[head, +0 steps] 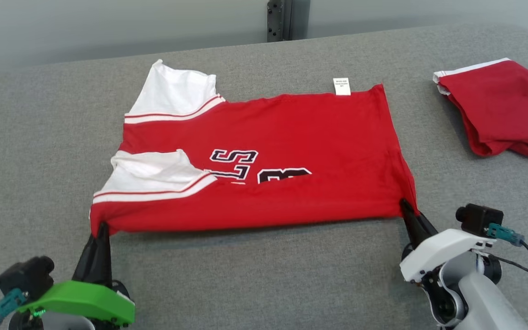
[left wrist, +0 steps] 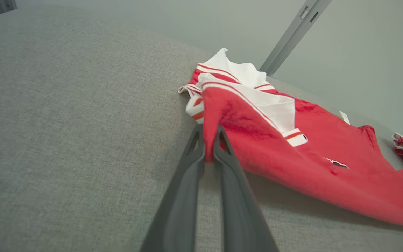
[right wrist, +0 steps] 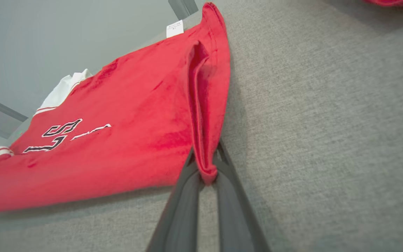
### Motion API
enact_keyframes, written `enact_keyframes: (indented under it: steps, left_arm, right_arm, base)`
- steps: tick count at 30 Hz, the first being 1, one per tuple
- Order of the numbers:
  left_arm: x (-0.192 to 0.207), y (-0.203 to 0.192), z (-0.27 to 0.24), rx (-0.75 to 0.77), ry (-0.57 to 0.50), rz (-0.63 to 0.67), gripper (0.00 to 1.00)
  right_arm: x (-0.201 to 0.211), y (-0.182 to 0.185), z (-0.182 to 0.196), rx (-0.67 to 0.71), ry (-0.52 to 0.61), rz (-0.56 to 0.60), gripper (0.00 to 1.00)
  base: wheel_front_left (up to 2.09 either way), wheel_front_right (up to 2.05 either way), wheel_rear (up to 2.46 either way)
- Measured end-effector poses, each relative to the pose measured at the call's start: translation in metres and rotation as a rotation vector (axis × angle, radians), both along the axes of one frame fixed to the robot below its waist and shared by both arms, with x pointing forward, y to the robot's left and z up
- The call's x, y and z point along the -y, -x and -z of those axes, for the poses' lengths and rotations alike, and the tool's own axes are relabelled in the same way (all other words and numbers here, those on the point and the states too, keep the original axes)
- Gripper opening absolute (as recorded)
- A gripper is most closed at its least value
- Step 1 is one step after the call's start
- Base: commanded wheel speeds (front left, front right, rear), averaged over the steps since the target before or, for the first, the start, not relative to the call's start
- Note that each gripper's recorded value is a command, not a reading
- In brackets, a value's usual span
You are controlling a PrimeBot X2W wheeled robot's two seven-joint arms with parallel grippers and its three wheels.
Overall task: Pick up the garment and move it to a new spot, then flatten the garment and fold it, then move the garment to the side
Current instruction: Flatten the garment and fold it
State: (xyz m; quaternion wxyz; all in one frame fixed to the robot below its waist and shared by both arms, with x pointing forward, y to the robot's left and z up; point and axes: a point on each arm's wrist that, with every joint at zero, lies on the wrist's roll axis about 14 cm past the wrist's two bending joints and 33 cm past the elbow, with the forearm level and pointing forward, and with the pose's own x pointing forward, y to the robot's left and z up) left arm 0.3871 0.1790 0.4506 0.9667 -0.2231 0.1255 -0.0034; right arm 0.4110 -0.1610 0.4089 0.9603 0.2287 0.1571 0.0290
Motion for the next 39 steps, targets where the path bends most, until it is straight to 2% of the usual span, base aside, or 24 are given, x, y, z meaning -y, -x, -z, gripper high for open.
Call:
enact_keyframes:
  steps: [10,16,17,18,19,20,21,22,23,27,31,39]
  left_arm:
    - [0.011,0.063,0.021,-0.151,0.050,-0.012,0.00]
    - [0.019,0.076,0.039,-0.218,0.084,-0.013,0.00]
    - [0.020,0.077,0.042,-0.227,0.084,-0.012,0.00]
    - [0.021,0.077,0.044,-0.230,0.086,-0.009,0.00]
    - [0.022,0.076,0.046,-0.234,0.088,-0.007,0.00]
    - [0.022,0.076,0.048,-0.241,0.087,-0.007,0.01]
    - [0.022,0.076,0.050,-0.246,0.085,-0.007,0.38]
    - [0.021,0.076,0.052,-0.255,0.081,-0.008,0.92]
    - [0.019,0.076,0.054,-0.262,0.075,-0.011,1.00]
    - [0.006,0.069,0.056,-0.259,0.039,-0.026,1.00]
    - [-0.003,0.046,0.039,-0.186,-0.013,-0.011,1.00]
    - [0.016,-0.033,-0.016,0.011,-0.169,0.161,1.00]
  right_arm:
    - [0.015,0.045,-0.003,-0.059,0.008,-0.008,0.00]
    - [0.012,0.063,0.003,-0.102,-0.022,0.014,0.00]
    - [0.012,0.064,0.003,-0.103,-0.026,0.019,0.05]
    - [0.012,0.065,0.004,-0.107,-0.029,0.023,0.35]
    - [0.014,0.066,0.004,-0.110,-0.030,0.030,0.57]
    - [0.015,0.067,0.005,-0.111,-0.030,0.037,0.96]
    - [0.018,0.068,0.006,-0.112,-0.029,0.047,1.00]
    - [0.021,0.069,0.006,-0.110,-0.028,0.061,1.00]
    - [0.024,0.070,0.006,-0.113,-0.025,0.070,1.00]
    - [0.037,0.074,0.008,-0.116,-0.008,0.112,1.00]
    - [0.057,0.074,0.001,-0.080,0.021,0.175,1.00]
    - [0.067,0.050,-0.036,0.043,0.097,0.168,1.00]
  base:
    - [0.00,0.00,0.00]
    - [0.00,0.00,0.00]
    - [0.00,0.00,0.00]
    - [0.00,0.00,0.00]
    - [0.00,0.00,0.00]
    - [0.00,0.00,0.00]
    - [0.00,0.00,0.00]
    - [0.00,0.00,0.00]
    - [0.00,0.00,0.00]
    - [0.00,0.00,0.00]
    - [0.00,0.00,0.00]
    - [0.00,0.00,0.00]
